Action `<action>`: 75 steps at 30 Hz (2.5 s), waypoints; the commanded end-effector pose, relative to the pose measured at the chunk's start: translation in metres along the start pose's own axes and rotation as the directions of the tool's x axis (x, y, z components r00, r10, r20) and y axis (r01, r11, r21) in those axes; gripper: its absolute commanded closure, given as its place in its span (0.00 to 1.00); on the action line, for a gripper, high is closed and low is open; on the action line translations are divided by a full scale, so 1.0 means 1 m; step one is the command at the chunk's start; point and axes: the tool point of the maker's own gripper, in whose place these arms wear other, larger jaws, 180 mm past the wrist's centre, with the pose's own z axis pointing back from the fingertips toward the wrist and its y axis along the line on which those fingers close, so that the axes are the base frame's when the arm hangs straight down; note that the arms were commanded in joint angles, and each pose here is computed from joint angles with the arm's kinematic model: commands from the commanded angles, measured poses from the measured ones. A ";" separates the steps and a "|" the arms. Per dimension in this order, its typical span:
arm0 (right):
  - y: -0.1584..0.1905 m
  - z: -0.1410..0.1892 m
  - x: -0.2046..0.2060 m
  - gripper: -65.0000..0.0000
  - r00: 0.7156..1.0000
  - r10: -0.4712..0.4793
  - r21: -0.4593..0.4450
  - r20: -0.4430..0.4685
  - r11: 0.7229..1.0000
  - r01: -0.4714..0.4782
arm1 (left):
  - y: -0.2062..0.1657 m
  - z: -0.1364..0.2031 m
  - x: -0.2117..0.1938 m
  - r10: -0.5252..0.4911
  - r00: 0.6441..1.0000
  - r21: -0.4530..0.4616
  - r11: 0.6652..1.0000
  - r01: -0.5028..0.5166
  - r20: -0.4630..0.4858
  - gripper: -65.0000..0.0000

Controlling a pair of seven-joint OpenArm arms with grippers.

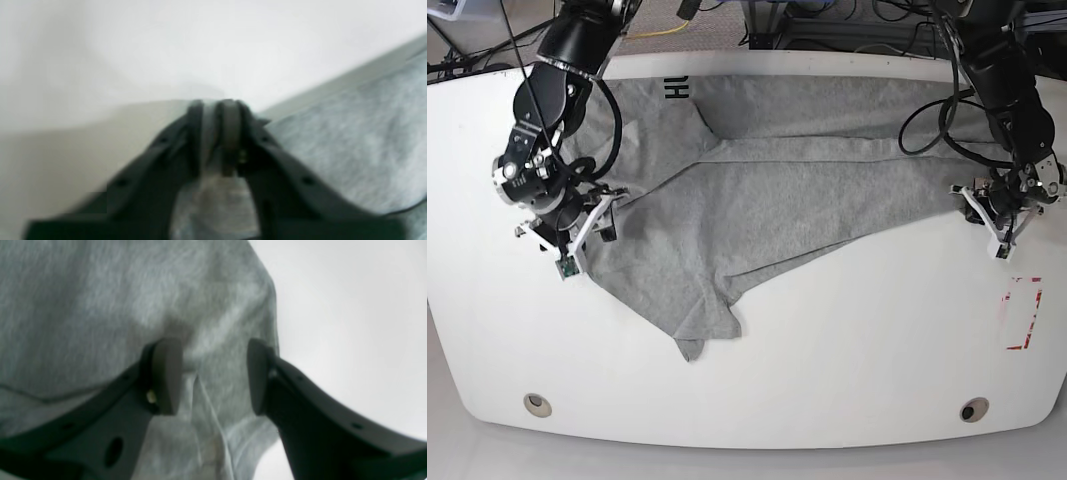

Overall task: Fold the T-shirt properly
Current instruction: 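Move the right gripper to the shirt hem and pinch it, then move the left gripper along the shirt side and grasp the hem corner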

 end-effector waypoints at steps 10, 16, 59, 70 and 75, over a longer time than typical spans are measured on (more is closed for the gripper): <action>-0.045 -0.065 0.066 0.53 0.985 -0.154 0.107 0.072 0.984 0.146 | 0.014 0.020 0.029 -0.045 0.995 0.058 0.998 0.040 0.091 1.00; -0.061 -0.093 0.084 0.53 0.955 -0.279 0.178 0.099 0.949 0.259 | 0.015 0.027 0.033 -0.068 0.992 0.079 0.995 0.059 0.107 1.00; -0.057 -0.126 0.075 0.40 0.950 -0.270 0.163 0.156 0.956 0.245 | 0.036 0.049 0.032 -0.031 0.987 0.144 0.990 0.009 0.155 1.00; -0.070 -0.127 0.036 0.37 0.950 -0.290 0.108 0.119 0.954 0.278 | 0.036 0.050 0.035 -0.031 0.986 0.145 0.989 0.007 0.162 1.00; -0.044 -0.136 0.025 0.37 0.949 -0.301 0.144 0.092 0.947 0.286 | 0.037 0.054 0.042 -0.043 0.983 0.155 0.988 0.015 0.180 1.00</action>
